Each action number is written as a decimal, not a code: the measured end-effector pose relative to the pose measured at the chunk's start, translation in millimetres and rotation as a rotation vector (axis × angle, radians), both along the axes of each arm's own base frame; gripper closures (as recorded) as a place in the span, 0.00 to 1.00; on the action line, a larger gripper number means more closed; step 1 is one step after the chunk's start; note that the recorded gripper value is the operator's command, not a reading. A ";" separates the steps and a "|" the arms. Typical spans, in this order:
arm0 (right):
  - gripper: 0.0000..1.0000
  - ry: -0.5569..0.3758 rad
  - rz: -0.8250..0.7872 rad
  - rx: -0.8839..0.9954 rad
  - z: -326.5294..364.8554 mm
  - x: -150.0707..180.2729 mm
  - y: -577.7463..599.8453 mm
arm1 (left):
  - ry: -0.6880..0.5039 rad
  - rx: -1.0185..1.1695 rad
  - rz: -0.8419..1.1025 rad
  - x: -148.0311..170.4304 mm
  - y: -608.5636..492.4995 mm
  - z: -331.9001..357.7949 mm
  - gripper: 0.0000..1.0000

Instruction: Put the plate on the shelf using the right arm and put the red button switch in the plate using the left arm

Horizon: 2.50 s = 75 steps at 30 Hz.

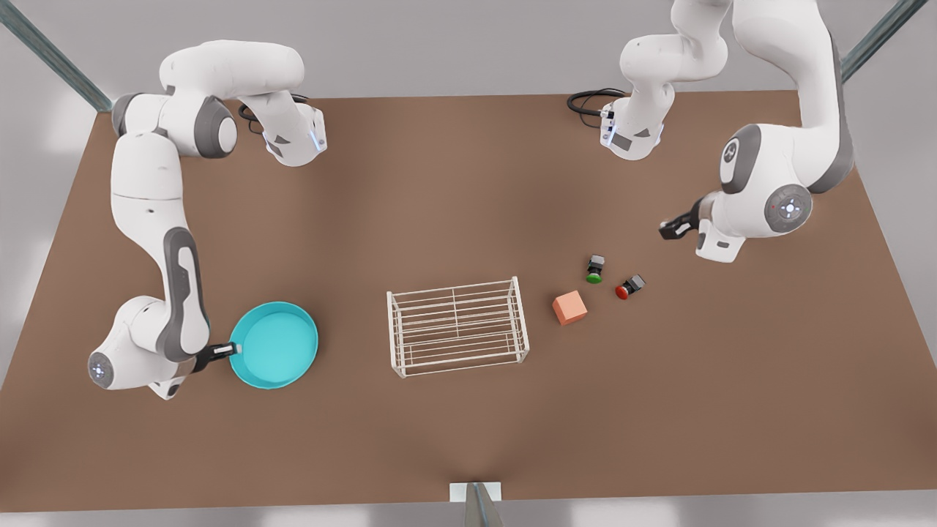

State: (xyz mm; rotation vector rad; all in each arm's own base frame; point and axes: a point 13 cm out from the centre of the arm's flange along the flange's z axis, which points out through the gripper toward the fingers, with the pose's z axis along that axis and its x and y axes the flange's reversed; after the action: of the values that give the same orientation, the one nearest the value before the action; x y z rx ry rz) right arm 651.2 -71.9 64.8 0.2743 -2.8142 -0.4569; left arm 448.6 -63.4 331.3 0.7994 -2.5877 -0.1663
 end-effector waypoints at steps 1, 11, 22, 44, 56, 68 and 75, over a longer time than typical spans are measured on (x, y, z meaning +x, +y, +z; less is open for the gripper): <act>0.79 0.002 0.003 0.004 4.7 -0.3 1.7 | -0.018 0.023 0.057 7.6 -3.4 -12.5 0.00; 0.79 -0.070 0.166 0.107 137.0 8.2 111.1 | -0.198 0.232 0.756 89.0 50.8 -147.3 0.00; 0.79 -0.058 0.384 0.210 219.4 -37.1 330.6 | -0.311 0.332 1.144 70.1 17.8 -219.7 0.00; 0.00 -0.167 0.053 0.207 212.8 9.3 433.3 | -0.461 0.429 1.362 30.5 -10.0 -286.9 0.00; 0.00 -0.051 -0.078 -0.301 254.4 -53.8 112.3 | -0.457 0.437 1.496 35.1 -10.5 -295.4 0.42; 0.00 -0.149 -0.126 -0.321 266.7 -28.4 98.8 | -0.453 0.466 1.576 50.2 7.6 -295.5 0.46; 0.00 -0.158 -0.134 -0.323 267.4 -26.0 98.5 | -0.486 0.439 1.595 70.2 8.2 -266.9 0.57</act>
State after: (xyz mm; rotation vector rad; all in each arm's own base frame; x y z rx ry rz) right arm 625.2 26.5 332.3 0.0555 -3.0125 -0.0017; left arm 518.8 -55.3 64.5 2.9565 -1.4460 -0.0275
